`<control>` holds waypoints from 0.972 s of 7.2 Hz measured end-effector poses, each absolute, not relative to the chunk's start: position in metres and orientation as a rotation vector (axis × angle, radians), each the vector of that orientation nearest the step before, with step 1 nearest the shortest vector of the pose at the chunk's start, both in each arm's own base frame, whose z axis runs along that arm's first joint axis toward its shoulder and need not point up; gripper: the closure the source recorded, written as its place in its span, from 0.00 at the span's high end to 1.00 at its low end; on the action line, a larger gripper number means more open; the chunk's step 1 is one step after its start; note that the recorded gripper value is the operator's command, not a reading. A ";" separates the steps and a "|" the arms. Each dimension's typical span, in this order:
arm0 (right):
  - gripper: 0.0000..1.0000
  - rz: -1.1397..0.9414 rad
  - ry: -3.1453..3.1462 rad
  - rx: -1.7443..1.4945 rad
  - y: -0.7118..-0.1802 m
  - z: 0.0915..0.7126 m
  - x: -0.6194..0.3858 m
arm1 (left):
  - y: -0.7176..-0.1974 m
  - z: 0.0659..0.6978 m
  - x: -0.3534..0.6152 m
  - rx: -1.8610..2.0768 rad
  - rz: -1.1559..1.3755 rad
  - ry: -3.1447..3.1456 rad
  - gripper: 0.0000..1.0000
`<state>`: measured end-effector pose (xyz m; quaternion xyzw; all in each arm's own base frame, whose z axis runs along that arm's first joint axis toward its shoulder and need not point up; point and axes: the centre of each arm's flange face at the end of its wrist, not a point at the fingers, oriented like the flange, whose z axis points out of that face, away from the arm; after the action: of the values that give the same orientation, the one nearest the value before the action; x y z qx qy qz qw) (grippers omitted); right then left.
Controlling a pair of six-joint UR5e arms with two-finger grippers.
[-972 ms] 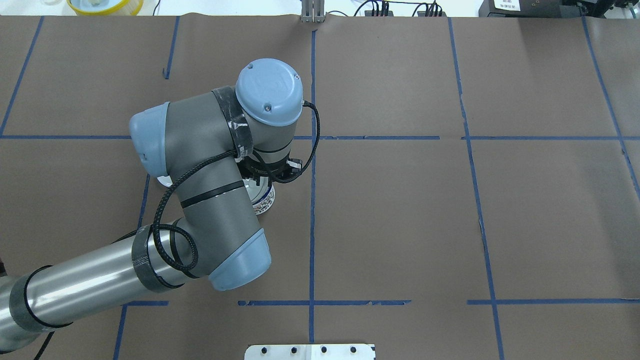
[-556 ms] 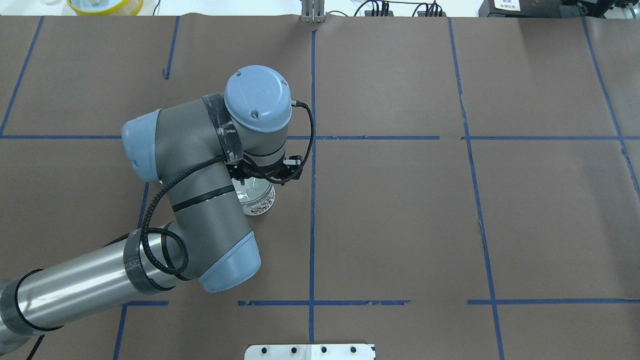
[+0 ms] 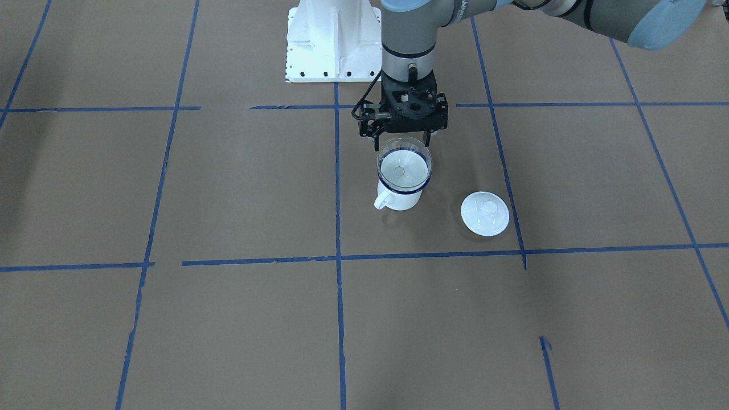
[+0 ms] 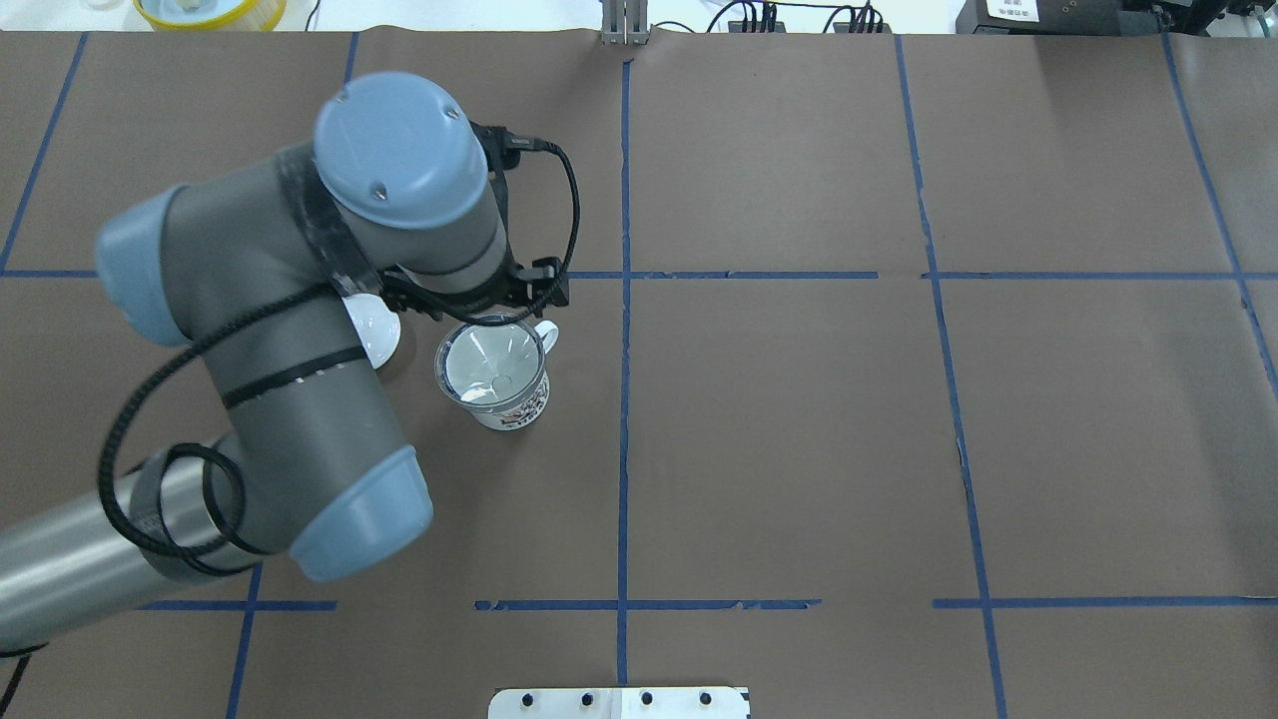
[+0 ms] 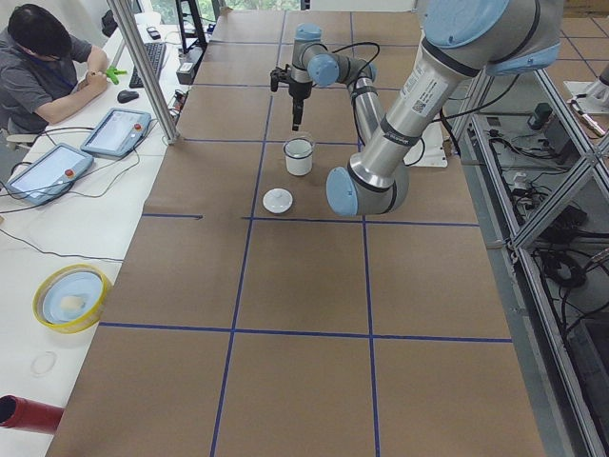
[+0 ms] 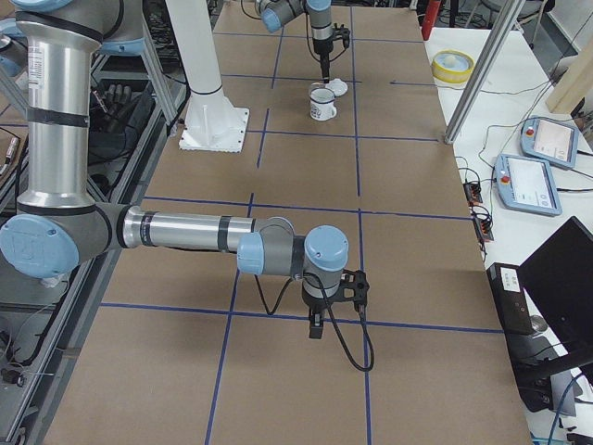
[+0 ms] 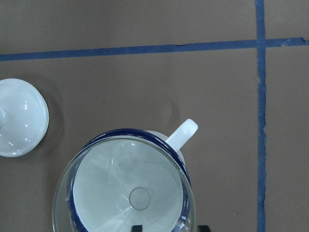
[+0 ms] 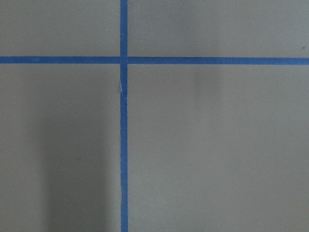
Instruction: Place funnel on cup
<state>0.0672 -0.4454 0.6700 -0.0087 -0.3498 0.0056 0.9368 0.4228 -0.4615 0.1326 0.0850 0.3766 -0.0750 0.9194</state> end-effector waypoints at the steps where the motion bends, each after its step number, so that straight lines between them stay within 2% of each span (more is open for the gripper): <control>1: 1.00 0.011 -0.715 -0.018 -0.445 0.670 0.067 | -0.491 0.139 0.375 0.208 -0.197 0.802 1.00; 4: 1.00 0.012 -0.715 -0.018 -0.445 0.670 0.067 | -0.548 0.214 0.204 0.280 -0.118 0.780 1.00; 7: 1.00 0.012 -0.715 -0.019 -0.445 0.671 0.067 | -0.564 0.361 0.043 0.244 -0.009 0.698 1.00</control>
<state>0.0672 -0.4453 0.6706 -0.0092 -0.3498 0.0058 0.9368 0.0428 -0.5641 0.3613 0.1191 0.3412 -0.0045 0.9324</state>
